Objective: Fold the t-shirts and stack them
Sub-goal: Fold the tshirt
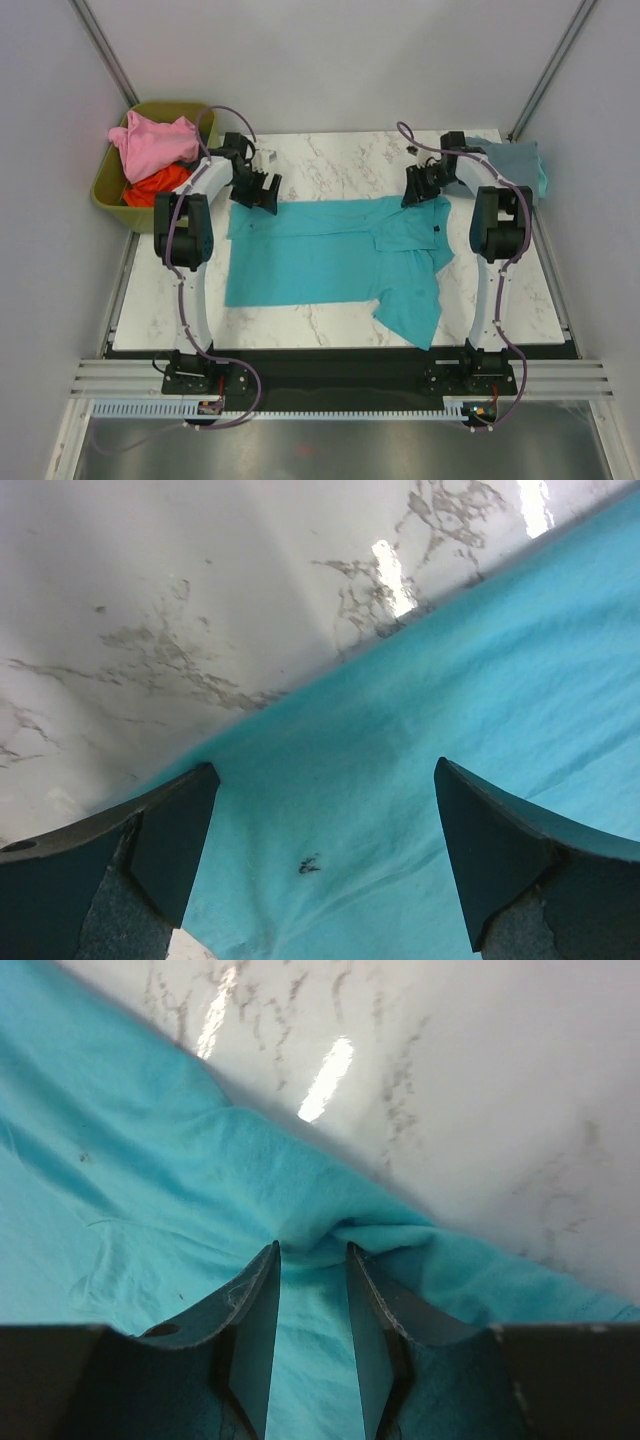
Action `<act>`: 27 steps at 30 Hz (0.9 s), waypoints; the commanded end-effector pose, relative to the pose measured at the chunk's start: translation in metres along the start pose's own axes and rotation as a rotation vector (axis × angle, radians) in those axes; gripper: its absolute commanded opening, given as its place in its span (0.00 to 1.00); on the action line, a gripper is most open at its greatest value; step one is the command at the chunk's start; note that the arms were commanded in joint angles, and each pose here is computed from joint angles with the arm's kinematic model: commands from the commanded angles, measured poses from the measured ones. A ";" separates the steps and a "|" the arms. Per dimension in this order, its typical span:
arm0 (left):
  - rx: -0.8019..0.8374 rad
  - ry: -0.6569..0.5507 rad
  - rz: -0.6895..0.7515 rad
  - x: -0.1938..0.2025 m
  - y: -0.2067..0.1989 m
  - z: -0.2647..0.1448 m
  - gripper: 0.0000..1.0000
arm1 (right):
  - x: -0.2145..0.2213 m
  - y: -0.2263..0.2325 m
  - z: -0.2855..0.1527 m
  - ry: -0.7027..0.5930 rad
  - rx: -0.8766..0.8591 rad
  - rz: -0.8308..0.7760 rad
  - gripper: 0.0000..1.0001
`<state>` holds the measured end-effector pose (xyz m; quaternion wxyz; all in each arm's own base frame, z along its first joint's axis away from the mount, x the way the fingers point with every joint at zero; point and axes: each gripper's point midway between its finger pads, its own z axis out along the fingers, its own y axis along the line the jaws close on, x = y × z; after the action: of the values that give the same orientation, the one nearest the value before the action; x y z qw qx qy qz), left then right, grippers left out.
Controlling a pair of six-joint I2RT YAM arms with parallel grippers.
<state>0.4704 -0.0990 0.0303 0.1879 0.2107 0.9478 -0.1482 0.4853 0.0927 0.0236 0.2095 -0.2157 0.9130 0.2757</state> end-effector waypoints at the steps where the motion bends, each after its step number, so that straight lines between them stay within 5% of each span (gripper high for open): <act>1: -0.074 0.049 -0.057 0.007 0.028 0.018 0.99 | 0.012 -0.062 0.000 0.018 0.183 0.052 0.41; 15: -0.187 -0.044 -0.010 -0.042 0.061 0.016 0.99 | -0.026 -0.077 0.001 -0.064 0.237 0.005 0.41; 23: -0.134 -0.352 0.063 -0.114 -0.003 -0.120 0.99 | -0.064 -0.030 -0.049 -0.169 0.202 -0.097 0.42; 27: -0.027 -0.311 0.041 -0.078 -0.038 -0.130 0.99 | -0.062 -0.010 -0.073 -0.205 0.215 -0.111 0.43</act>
<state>0.5132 -0.0915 0.1255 0.3012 0.1990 0.9259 -0.1114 0.5186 0.0614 0.0476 0.2746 -0.1976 0.9189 0.2030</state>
